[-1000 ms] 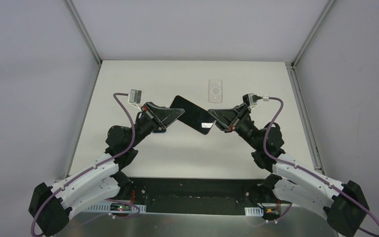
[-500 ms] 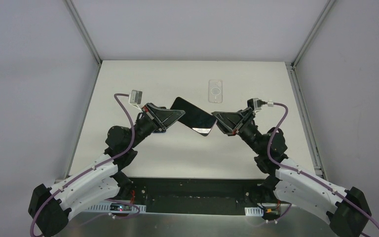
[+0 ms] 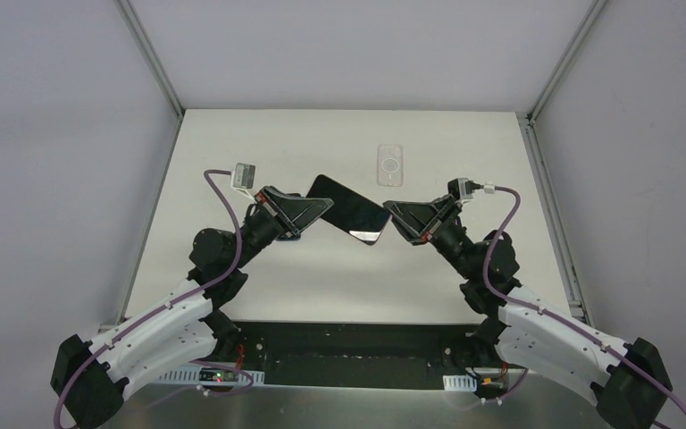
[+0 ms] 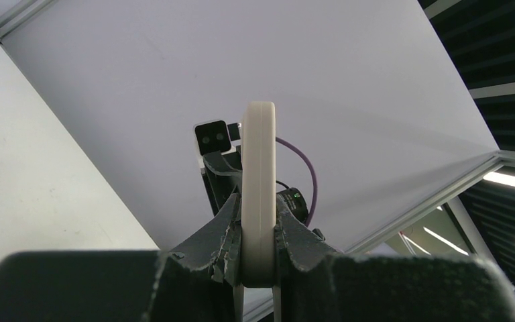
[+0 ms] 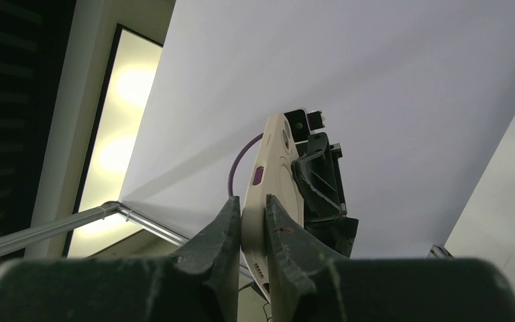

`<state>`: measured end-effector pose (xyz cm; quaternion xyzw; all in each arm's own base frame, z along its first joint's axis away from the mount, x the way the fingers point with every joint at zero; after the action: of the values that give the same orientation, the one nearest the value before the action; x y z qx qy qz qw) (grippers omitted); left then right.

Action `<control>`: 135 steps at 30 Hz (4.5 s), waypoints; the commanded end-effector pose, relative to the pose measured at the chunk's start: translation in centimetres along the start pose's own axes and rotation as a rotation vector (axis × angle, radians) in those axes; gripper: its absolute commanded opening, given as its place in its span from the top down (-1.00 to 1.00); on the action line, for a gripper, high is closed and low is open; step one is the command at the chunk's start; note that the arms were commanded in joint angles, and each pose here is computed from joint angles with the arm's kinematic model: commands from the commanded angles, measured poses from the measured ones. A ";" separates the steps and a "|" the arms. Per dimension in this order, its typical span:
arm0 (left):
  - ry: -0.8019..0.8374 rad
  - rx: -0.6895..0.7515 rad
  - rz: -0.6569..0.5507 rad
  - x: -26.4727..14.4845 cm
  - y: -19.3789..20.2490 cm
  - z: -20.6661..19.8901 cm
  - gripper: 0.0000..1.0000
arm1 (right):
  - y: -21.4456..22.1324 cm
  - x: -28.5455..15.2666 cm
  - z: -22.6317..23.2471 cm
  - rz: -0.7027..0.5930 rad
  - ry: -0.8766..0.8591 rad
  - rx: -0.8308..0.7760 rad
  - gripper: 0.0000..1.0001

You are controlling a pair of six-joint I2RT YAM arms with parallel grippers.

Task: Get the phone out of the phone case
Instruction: Remove the phone case from the phone.

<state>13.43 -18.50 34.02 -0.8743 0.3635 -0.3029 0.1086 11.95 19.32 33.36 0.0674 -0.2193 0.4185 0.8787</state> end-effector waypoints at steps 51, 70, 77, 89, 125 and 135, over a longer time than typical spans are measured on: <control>0.134 -0.131 -0.060 3.5 -1.4 -2.8 1.00 | 1.1 -1.2 3.8 0.226 -0.226 -0.109 0.02; 0.117 -0.047 -0.088 3.9 -1.8 -2.6 1.00 | -0.1 -6.7 1.2 0.086 0.416 -0.388 -0.33; -0.036 0.003 -0.054 3.9 -1.3 -0.8 1.00 | -1.2 -6.6 -1.2 -0.012 0.741 -0.496 -0.65; -0.177 0.011 0.002 3.9 -0.6 1.2 1.00 | -0.4 -6.6 -1.6 0.019 0.535 -0.465 -0.92; -0.220 0.035 -0.053 2.1 -1.4 -0.1 1.00 | 1.8 -3.9 -3.9 0.142 0.428 -0.191 -0.03; -0.177 0.025 -0.074 1.9 -1.6 -0.6 1.00 | 2.1 -2.8 -4.2 0.152 0.406 -0.116 0.14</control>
<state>15.89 -19.66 31.99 -0.9053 0.3496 -0.1480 0.1907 10.35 19.75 26.87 -0.1188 -0.0357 0.4677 0.8752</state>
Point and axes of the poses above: each gripper's point midway between its finger pads, its own x axis out along the fingers, its own z axis along the line the jaws close on, y = z × x, the point moved 9 cm from there along -x, back along the fingers, and after that the axes turned 2 degrees about x, right-handed, at the moved point
